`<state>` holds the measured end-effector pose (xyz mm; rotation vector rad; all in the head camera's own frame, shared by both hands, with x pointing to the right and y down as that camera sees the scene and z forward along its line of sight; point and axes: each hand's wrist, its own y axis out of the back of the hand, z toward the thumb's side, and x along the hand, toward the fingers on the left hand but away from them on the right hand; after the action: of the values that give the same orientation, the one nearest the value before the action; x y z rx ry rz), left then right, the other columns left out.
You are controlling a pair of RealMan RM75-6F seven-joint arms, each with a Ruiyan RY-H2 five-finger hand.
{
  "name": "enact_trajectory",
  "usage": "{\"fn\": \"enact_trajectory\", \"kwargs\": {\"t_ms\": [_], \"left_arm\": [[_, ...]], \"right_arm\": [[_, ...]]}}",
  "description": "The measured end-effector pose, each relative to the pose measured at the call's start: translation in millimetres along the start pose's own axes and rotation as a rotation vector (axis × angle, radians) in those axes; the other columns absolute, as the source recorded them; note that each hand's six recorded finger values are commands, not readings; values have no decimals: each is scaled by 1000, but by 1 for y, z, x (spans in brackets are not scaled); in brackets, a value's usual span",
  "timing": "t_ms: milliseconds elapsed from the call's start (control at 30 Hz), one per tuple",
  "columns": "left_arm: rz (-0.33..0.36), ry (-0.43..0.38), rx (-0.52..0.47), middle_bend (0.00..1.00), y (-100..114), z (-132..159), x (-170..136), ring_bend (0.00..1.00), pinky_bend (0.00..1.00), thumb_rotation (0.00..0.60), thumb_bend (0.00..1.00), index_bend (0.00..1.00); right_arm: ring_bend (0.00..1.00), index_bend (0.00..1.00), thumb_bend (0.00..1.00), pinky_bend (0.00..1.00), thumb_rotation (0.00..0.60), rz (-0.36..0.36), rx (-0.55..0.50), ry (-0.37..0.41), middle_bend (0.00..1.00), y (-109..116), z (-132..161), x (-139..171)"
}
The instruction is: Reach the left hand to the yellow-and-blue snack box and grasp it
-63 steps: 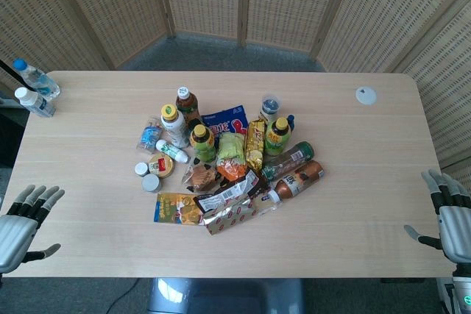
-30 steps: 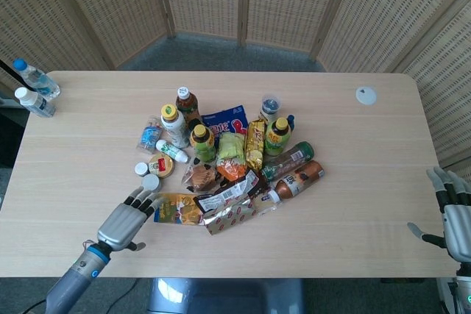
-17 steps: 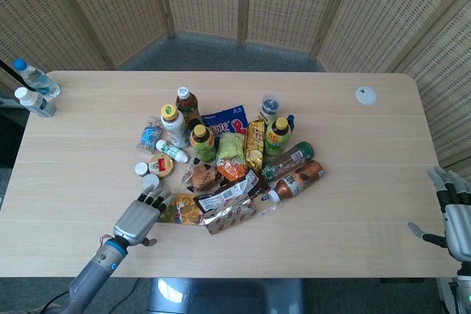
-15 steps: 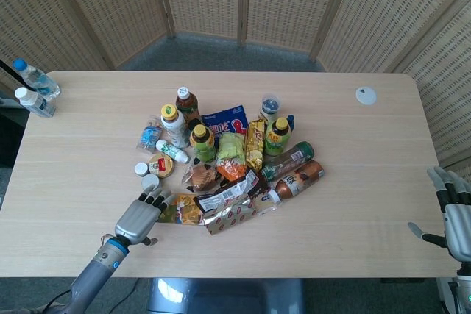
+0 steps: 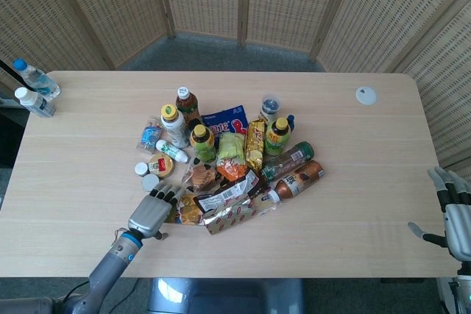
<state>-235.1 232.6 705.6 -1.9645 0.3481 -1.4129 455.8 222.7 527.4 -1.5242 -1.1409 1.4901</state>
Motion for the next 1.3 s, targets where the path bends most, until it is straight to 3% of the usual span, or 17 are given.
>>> {"fn": "enact_trajectory", "kwargs": {"t_ms": [567, 667, 700, 800, 900, 1100, 1300], "left_arm": [[9, 29, 13, 0, -8, 4, 16, 0, 0, 600, 0, 94], [22, 32, 17, 13, -7, 5, 18, 18, 74, 600, 0, 161], [27, 33, 19, 66, -7, 5, 19, 71, 150, 600, 0, 206], [57, 38, 27, 383, -5, 6, 21, 342, 362, 600, 0, 346], [90, 49, 42, 529, -4, 6, 22, 474, 423, 600, 0, 443], [105, 61, 56, 588, -7, 5, 21, 546, 517, 600, 0, 519], [135, 40, 26, 588, 6, 10, 13, 548, 519, 600, 0, 519]], "right_arm": [[0, 0, 0, 0, 583, 2, -9, -2, 0, 0, -1, 0], [0, 0, 0, 0, 583, 1, -12, 0, 0, 0, -1, 0], [0, 0, 0, 0, 584, 0, -14, 0, 0, 0, -1, 0], [0, 0, 0, 0, 582, -2, -16, 2, 0, 1, -1, 0], [0, 0, 0, 0, 580, -2, -17, 2, 0, 1, -1, 0], [0, 0, 0, 0, 584, -2, -19, 1, 0, 1, -2, 0], [0, 0, 0, 0, 582, -2, -20, 2, 0, 1, -2, 0]]}}
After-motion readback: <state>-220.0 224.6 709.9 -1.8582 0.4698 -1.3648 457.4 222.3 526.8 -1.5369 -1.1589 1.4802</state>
